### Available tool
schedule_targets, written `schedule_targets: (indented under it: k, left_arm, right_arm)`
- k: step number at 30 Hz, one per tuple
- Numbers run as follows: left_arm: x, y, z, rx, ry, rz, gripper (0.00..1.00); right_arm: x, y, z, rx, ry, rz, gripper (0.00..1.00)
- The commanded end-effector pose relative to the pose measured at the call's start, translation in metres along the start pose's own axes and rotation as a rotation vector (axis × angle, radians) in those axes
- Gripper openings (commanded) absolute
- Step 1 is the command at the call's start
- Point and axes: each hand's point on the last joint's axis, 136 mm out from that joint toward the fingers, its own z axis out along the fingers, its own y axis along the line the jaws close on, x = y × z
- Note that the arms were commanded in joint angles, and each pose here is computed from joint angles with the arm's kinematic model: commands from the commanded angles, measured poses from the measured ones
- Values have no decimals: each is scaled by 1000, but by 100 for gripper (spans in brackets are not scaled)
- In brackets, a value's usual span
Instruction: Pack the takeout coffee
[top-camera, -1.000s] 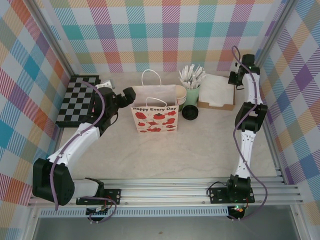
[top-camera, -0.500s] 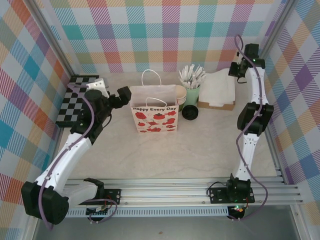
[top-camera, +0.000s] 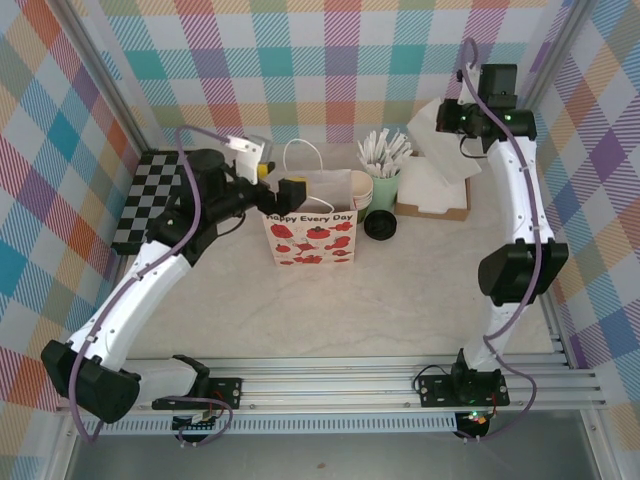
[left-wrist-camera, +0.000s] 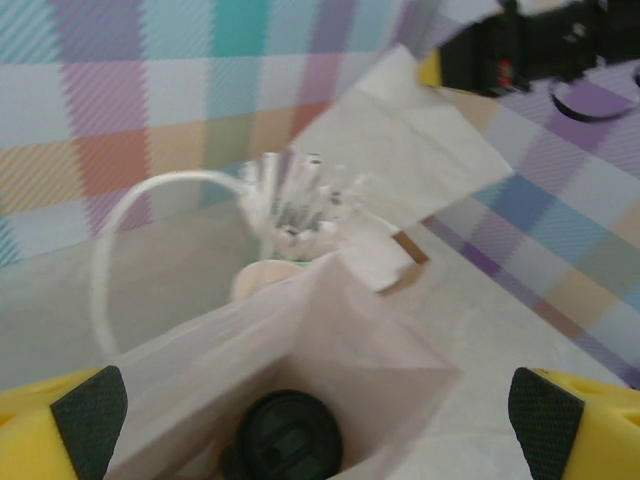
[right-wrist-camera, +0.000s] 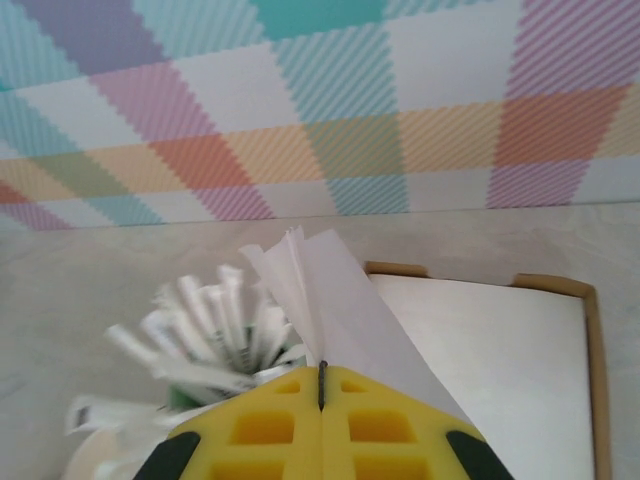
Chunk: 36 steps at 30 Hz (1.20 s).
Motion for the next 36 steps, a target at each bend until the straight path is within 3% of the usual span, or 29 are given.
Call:
schedule_targets:
  k: [1, 10, 16, 19, 21, 26, 33, 36]
  left_arm:
    - [-12, -44, -1, 166, 22, 173, 100]
    - [-46, -37, 51, 119, 0, 201, 100]
    - [-49, -55, 79, 286, -70, 350, 100]
    - [-56, -64, 84, 354, -175, 424, 100]
    - [-67, -59, 82, 348, -249, 442, 100]
    - [-74, -64, 77, 418, -299, 464, 100]
    - [-50, -90, 67, 655, -250, 514, 95]
    - [-51, -94, 58, 692, -260, 523, 93]
  right_arm:
    - [-17, 52, -46, -119, -87, -51, 0]
    - [-5, 166, -122, -389, -137, -189, 0]
    - [4, 222, -159, -600, -135, -237, 0]
    - [16, 247, -177, -744, -116, -296, 0]
    - [24, 257, -184, -791, -107, -336, 0]
    - [37, 275, -195, -905, -77, -378, 0]
    - [33, 290, -206, -1013, -96, -401, 0]
    - [34, 292, -206, -1031, -96, -410, 0]
